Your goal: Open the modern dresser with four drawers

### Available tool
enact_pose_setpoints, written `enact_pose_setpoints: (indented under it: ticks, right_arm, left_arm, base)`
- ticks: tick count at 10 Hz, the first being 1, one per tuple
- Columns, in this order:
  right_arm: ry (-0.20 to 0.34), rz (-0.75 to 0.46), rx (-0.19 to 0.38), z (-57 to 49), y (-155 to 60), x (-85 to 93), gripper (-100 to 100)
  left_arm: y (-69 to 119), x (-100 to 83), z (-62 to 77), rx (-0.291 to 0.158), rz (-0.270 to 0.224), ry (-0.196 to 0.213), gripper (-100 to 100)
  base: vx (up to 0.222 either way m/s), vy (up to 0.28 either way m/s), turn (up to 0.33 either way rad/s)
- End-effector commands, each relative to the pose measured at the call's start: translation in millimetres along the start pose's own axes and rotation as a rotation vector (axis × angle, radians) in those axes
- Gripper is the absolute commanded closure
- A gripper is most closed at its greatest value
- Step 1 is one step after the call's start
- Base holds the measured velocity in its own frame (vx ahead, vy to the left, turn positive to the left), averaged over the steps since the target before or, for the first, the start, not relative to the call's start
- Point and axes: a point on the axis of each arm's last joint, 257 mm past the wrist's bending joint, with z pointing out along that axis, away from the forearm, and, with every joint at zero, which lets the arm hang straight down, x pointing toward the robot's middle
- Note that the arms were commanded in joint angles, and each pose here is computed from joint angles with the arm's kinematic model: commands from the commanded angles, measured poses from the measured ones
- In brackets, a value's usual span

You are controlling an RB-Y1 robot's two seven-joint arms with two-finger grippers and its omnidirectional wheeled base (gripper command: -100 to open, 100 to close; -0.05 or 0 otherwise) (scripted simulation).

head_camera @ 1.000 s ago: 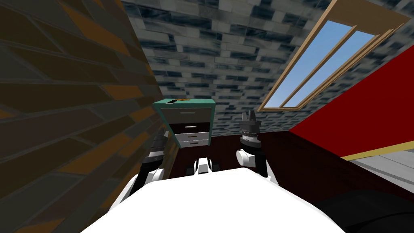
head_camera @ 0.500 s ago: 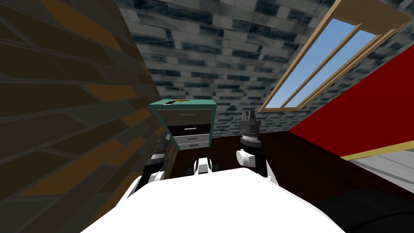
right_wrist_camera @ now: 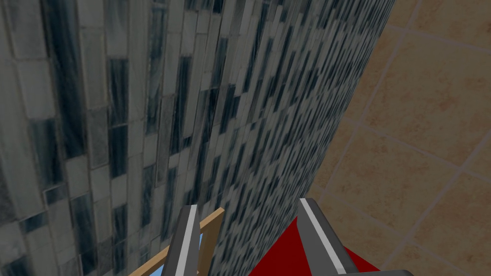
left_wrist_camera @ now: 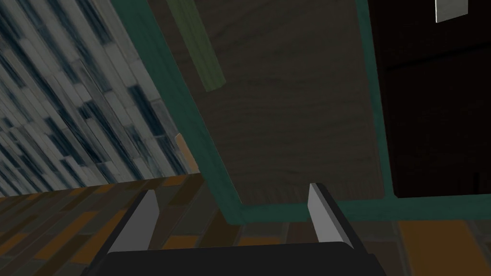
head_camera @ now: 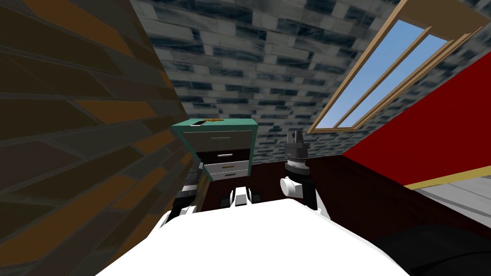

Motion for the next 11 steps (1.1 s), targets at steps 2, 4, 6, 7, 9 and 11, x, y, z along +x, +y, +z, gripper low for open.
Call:
enact_pose_setpoints:
  ticks: [2, 4, 6, 7, 9, 11]
  right_arm:
    - [0.000, 0.000, 0.000, 0.0, 0, 0.0, 0]
    - [0.000, 0.000, 0.000, 0.0, 0, 0.0, 0]
    - [0.000, 0.000, 0.000, 0.0, 0, 0.0, 0]
    - [0.000, 0.000, 0.000, 0.0, 0, 0.0, 0]
    - [0.000, 0.000, 0.000, 0.0, 0, 0.0, 0]
    - [0.000, 0.000, 0.000, 0.0, 0, 0.0, 0]
  left_arm:
    - [21.4, 6.1, -10.6, -0.031, 0.004, 0.011, -100]
    - [36.1, 13.0, -19.7, -0.047, 0.008, 0.021, -100]
    - [53.3, 17.9, -30.1, -0.080, 0.008, 0.028, -100]
    - [57.4, 21.1, -33.4, -0.081, 0.009, 0.032, -100]
    - [73.6, 26.2, -44.6, -0.115, 0.008, 0.039, -100]
    - [82.5, 30.5, -51.6, -0.131, 0.007, 0.044, -100]
  base:
    - [0.068, 0.012, -0.021]
    - [0.102, 0.019, -0.037]
    - [0.082, 0.028, -0.020]
    - [0.085, 0.027, -0.045]
    - [0.079, 0.019, -0.018]
    - [0.061, 0.017, -0.018]
